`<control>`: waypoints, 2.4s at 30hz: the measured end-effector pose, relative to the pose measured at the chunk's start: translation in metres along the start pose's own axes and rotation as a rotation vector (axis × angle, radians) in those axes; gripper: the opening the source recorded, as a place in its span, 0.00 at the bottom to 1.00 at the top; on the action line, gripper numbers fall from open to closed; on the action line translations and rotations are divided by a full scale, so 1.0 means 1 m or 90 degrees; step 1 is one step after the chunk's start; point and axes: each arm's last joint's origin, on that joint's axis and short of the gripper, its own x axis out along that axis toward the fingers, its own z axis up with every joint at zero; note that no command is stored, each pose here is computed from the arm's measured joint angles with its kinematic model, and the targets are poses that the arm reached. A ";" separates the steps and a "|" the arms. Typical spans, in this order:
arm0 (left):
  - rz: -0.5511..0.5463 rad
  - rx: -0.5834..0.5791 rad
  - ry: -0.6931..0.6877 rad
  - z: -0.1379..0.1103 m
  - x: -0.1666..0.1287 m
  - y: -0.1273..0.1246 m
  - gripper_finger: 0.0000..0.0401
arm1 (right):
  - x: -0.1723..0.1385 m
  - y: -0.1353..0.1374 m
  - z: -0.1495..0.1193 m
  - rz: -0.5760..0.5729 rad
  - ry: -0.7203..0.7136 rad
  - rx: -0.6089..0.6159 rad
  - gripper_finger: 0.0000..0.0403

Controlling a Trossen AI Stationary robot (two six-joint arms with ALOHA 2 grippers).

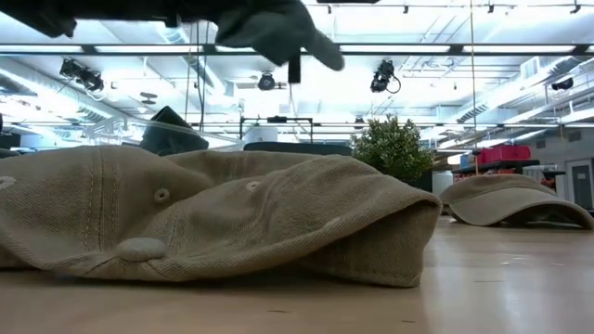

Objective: Pick & Place hat
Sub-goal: Put the blue cap into the transparent bin

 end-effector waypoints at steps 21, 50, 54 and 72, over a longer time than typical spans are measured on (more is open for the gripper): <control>0.332 -0.200 0.055 0.015 -0.059 0.073 0.06 | 0.001 0.002 -0.008 0.022 0.048 -0.023 0.35; 0.228 -0.337 0.521 0.028 -0.053 0.148 0.06 | 0.002 0.000 -0.006 0.020 0.030 -0.076 0.35; 0.229 -0.321 0.605 0.002 -0.049 0.148 0.06 | 0.002 0.000 -0.006 0.052 0.017 -0.074 0.35; 0.154 -0.347 0.588 0.012 -0.066 0.191 0.06 | 0.002 0.000 -0.007 0.058 0.020 -0.057 0.35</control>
